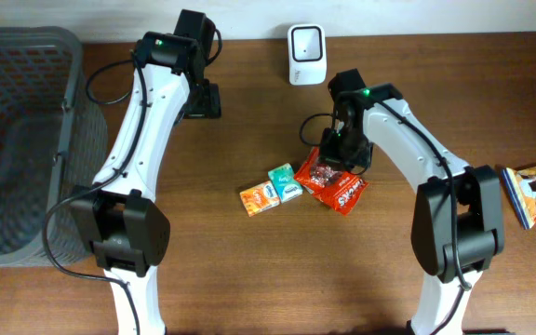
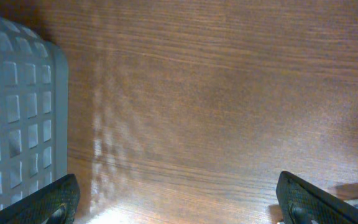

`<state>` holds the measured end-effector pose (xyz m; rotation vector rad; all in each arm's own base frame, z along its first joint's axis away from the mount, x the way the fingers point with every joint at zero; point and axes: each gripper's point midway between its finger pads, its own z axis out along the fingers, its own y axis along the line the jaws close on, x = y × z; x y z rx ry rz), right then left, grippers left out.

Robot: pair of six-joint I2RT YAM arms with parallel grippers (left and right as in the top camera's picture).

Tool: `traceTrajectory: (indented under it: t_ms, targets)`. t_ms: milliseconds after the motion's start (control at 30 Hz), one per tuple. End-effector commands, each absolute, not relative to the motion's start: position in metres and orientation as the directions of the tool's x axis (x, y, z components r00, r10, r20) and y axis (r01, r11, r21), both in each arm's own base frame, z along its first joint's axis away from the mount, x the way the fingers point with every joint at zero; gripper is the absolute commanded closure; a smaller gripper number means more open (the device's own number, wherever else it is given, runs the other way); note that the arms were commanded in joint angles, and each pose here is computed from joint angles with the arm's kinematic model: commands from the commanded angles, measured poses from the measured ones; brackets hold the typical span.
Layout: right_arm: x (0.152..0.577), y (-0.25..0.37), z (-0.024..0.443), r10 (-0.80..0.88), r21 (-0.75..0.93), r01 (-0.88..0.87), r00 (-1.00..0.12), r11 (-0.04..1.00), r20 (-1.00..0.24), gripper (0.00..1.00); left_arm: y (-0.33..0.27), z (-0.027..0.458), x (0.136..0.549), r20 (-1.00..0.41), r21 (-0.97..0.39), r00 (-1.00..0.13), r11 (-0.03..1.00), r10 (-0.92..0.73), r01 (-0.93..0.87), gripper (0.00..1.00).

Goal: Scan the item barcode

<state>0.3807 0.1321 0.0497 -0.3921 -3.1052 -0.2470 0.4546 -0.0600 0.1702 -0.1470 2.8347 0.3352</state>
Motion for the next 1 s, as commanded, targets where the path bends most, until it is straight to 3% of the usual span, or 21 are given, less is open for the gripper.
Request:
traceTrajectory:
  t_ms: [0, 300, 367, 467, 567, 833, 967]
  targets:
    - [0.377, 0.137, 0.03, 0.293, 0.161, 0.293, -0.956, 0.942, 0.028, 0.96, -0.057, 0.183, 0.454, -0.318, 0.209, -0.945, 0.967, -0.076, -0.148, 0.01]
    - [0.373, 0.222, 0.004, 0.223, 0.289, 0.214, -0.975, 0.933, 0.001, 0.96, -0.057, 0.183, 0.454, -0.318, 0.208, -0.945, 0.967, -0.076, -0.148, 0.01]
    - [0.373, 0.226, 0.015, 0.195, 0.297, 0.185, -0.981, 0.937, -0.004, 0.96, -0.057, 0.183, 0.454, -0.318, 0.208, -0.945, 0.967, -0.076, -0.148, 0.01]
    - [0.382, 0.221, 0.069, 0.097, 0.284, 0.078, -0.994, 0.956, -0.055, 0.96, -0.057, 0.183, 0.454, -0.318, 0.209, -0.945, 0.967, -0.076, -0.148, 0.01]
    - [0.391, 0.183, 0.097, 0.158, 0.187, 0.145, -0.986, 0.972, -0.057, 0.96, -0.057, 0.183, 0.454, -0.318, 0.208, -0.945, 0.967, -0.076, -0.147, 0.01]
    - [0.371, 0.149, 0.014, 0.237, 0.094, 0.238, -0.971, 0.967, 0.024, 0.96, -0.057, 0.183, 0.454, -0.318, 0.208, -0.945, 0.967, -0.076, -0.147, 0.01]
    - [0.362, 0.116, 0.015, 0.283, -0.001, 0.283, -0.958, 0.959, 0.055, 0.96, -0.057, 0.183, 0.454, -0.318, 0.208, -0.945, 0.967, -0.076, -0.147, 0.01]
